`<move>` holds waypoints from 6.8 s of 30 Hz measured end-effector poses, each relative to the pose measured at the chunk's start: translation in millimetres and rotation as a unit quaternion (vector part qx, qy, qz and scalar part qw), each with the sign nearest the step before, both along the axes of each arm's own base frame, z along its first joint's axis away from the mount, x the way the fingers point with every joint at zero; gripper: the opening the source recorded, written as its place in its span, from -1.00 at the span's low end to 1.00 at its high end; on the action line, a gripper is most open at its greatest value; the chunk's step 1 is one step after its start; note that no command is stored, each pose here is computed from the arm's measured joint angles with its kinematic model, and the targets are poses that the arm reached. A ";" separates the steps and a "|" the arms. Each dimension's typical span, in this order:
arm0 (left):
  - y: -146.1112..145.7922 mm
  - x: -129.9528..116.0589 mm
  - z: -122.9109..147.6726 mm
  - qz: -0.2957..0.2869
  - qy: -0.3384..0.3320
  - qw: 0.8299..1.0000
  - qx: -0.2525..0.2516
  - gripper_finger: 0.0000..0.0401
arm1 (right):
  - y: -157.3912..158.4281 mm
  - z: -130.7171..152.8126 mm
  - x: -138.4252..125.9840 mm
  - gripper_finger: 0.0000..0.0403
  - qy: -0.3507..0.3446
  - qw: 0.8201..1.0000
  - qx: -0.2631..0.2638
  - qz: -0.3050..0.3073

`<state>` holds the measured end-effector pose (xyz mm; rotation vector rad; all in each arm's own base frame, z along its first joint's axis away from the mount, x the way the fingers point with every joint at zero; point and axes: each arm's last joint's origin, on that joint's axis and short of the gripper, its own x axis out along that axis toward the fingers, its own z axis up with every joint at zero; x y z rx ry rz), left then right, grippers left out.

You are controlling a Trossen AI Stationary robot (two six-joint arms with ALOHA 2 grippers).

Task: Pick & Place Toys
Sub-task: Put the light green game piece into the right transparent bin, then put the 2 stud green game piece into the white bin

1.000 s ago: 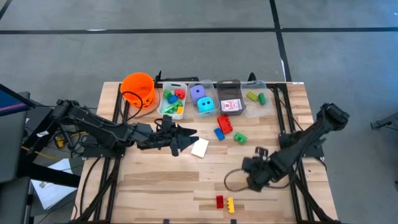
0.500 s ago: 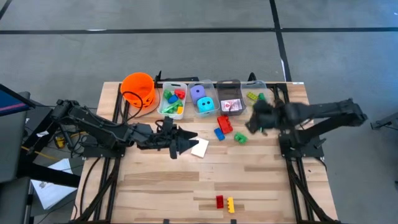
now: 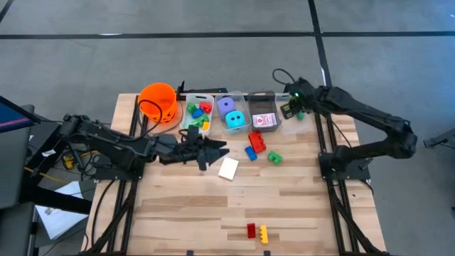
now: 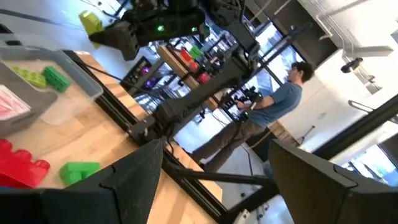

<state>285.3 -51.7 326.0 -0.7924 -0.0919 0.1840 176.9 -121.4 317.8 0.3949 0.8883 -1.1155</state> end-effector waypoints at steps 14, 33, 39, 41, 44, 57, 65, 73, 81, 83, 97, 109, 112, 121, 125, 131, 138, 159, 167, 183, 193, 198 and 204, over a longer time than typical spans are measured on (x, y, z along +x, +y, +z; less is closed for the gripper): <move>12.0 3.7 0.1 -0.083 0.003 0.996 0.028 0.42 | -53.0 -55.0 16.5 -0.03 0.085 0.990 0.105 -0.051; 33.7 5.8 0.1 -0.035 0.038 0.970 0.239 0.42 | 57.8 -10.4 36.2 0.40 -0.023 0.974 0.107 0.198; 57.1 6.2 0.1 0.007 0.050 0.969 0.242 0.42 | 88.7 -26.6 49.5 0.40 0.028 0.961 0.135 0.239; 64.2 6.0 0.1 0.019 0.052 0.969 0.241 0.42 | 91.1 -37.4 58.8 0.40 0.061 0.956 0.136 0.251; 71.0 5.6 0.2 0.030 0.053 0.971 0.230 0.42 | 89.0 -56.2 73.9 0.40 0.100 0.948 0.150 0.264; 72.4 5.6 -0.6 0.031 0.050 0.979 0.197 0.42 | 96.1 -120.0 107.6 0.40 0.195 0.896 0.259 0.304; 72.9 5.5 -0.6 0.032 0.051 0.977 0.202 0.42 | 93.9 -142.0 114.5 0.40 0.223 0.893 0.277 0.277; 72.9 5.5 -0.8 0.031 0.053 0.977 0.203 0.42 | 89.0 -153.2 113.0 0.40 0.252 0.890 0.294 0.242; 72.9 5.3 -7.8 0.023 0.089 0.975 0.202 0.42 | 90.3 -152.9 114.3 0.40 0.236 0.885 0.314 0.249; 72.8 5.1 -9.4 0.021 0.097 0.974 0.202 0.42 | 90.8 -153.5 115.3 0.40 0.230 0.883 0.322 0.252; 72.8 5.0 -10.3 0.020 0.101 0.974 0.201 0.42 | 89.0 -153.0 111.8 0.40 0.242 0.882 0.327 0.237; 72.9 5.0 -10.3 0.021 0.102 0.974 0.201 0.42 | 88.6 -154.0 118.6 0.36 0.215 0.895 0.305 0.243; 72.9 5.1 -10.3 0.021 0.102 0.974 0.201 0.42 | 87.6 -154.0 118.3 0.36 0.216 0.896 0.304 0.241; 72.9 5.0 -10.2 0.021 0.101 0.974 0.201 0.42 | 83.8 -167.2 112.7 0.36 0.196 0.894 0.329 0.232; 72.9 5.0 -10.3 0.021 0.101 0.974 0.201 0.42 | 86.0 -178.3 101.3 0.33 0.215 0.892 0.341 0.205; 72.9 5.0 -10.3 0.021 0.102 0.974 0.202 0.42 | 87.3 -184.0 94.0 -0.12 0.224 0.889 0.352 0.189; 72.9 5.1 -10.3 0.021 0.102 0.974 0.202 0.42 | 86.2 -175.1 102.5 -0.19 0.212 0.893 0.344 0.197; 81.9 -36.6 22.0 0.045 0.101 0.952 0.284 0.42 | 107.8 -10.4 123.2 -0.19 0.032 0.931 0.151 0.331; 79.4 -56.1 22.9 0.012 0.127 0.961 0.247 0.42 | 119.7 49.9 110.8 -0.19 -0.139 0.915 0.089 0.368; 79.8 -8.0 13.7 -0.022 0.020 0.975 0.221 0.42 | 130.2 68.5 153.0 -0.19 -0.219 0.875 0.083 0.423; 78.2 -7.5 14.9 -0.024 0.008 0.980 0.200 0.42 | 130.8 75.5 154.2 -0.19 -0.239 0.868 0.075 0.428; 76.0 -7.7 18.3 -0.026 -0.011 0.980 0.195 0.42 | 131.0 78.4 156.0 -0.19 -0.254 0.862 0.068 0.433; 68.7 -7.8 24.1 -0.039 -0.045 0.978 0.198 0.42 | 130.9 78.4 157.1 -0.19 -0.256 0.861 0.066 0.433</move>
